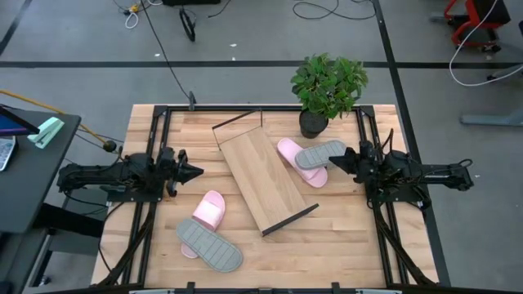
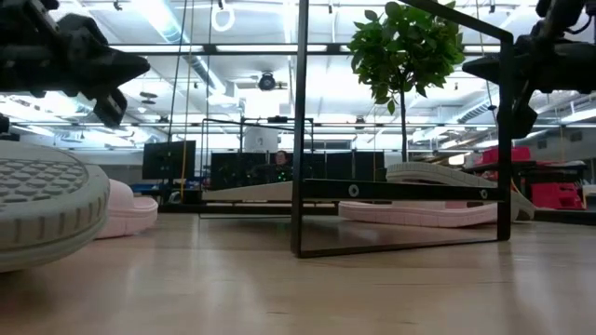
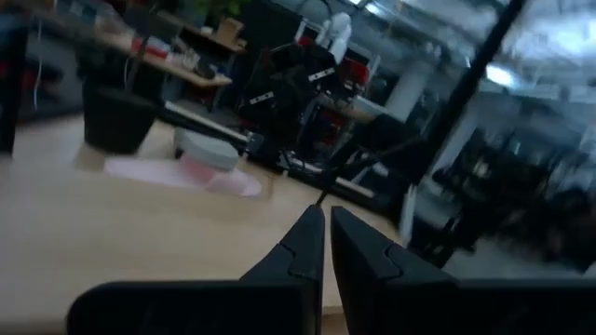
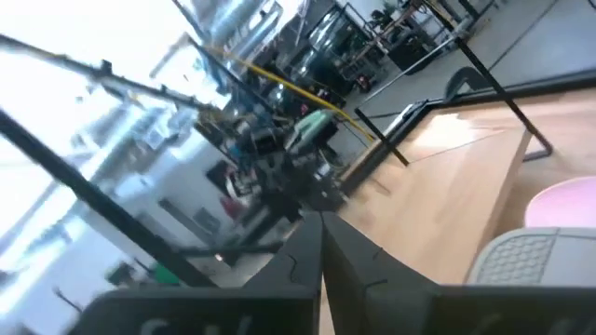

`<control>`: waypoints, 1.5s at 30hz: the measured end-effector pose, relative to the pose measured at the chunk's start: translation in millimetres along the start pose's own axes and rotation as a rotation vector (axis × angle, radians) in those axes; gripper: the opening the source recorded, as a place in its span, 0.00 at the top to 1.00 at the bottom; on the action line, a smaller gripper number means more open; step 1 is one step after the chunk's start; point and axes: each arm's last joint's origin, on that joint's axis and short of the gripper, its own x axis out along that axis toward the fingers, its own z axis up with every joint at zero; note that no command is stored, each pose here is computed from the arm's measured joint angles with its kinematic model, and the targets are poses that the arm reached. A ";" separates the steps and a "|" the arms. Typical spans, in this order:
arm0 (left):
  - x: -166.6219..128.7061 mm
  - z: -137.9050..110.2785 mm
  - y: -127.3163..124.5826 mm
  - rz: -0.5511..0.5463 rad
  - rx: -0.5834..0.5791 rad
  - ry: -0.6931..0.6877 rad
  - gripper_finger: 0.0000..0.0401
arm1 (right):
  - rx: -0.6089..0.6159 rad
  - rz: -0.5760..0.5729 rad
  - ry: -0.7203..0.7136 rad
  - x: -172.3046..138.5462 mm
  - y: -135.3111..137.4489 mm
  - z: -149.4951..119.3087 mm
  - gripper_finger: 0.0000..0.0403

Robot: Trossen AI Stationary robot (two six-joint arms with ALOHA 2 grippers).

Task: Pick and place slides into the shelf
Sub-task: Put the top gray slides on the shelf

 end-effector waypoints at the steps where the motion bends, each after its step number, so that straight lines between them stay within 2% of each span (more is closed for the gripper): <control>1: 0.0 0.1 0.2 0.008 -0.042 -0.005 0.94 | 0.006 0.000 -0.001 0.0 0.0 0.0 0.97; 3: 0.0 0.5 0.4 0.015 -0.094 -0.012 0.95 | 0.027 -0.004 -0.004 0.0 -0.1 0.1 0.97; 8: -0.1 3.4 0.3 0.040 -0.110 -0.061 0.96 | 0.110 -0.025 -0.031 0.0 -0.8 0.8 0.97; 13: -0.3 5.0 1.3 0.084 -0.119 -0.101 0.94 | 0.050 -0.042 -0.050 0.0 -1.3 1.4 0.97; 16: -0.3 5.2 1.7 0.096 -0.161 -0.112 0.92 | 0.078 -0.073 -0.080 -0.1 -2.5 2.1 0.97; 20: -0.3 4.5 2.2 0.100 -0.222 -0.109 0.91 | 0.081 -0.057 -0.056 0.0 -2.5 1.5 0.97; 23: -0.3 4.3 2.5 0.106 -0.227 -0.111 0.92 | 0.076 -0.071 -0.049 -0.2 -2.6 2.1 0.97; 28: -0.5 4.8 3.5 0.137 -0.225 -0.133 0.94 | 0.015 -0.170 0.005 -9.2 16.0 23.6 0.97; 34: -0.6 4.9 3.7 0.147 -0.170 -0.134 0.92 | -0.024 -0.459 0.152 -47.7 43.6 58.9 0.97; 38: -0.6 4.9 3.7 0.147 -0.170 -0.134 0.90 | -0.056 -0.573 0.223 -64.7 61.1 76.9 0.97; 41: -0.6 5.1 4.0 0.156 -0.169 -0.140 0.90 | -0.158 -0.617 0.300 -62.2 69.5 84.0 0.96; 45: -0.7 5.2 4.2 0.163 -0.172 -0.145 0.90 | -0.341 -0.653 0.437 -41.7 76.1 87.6 0.90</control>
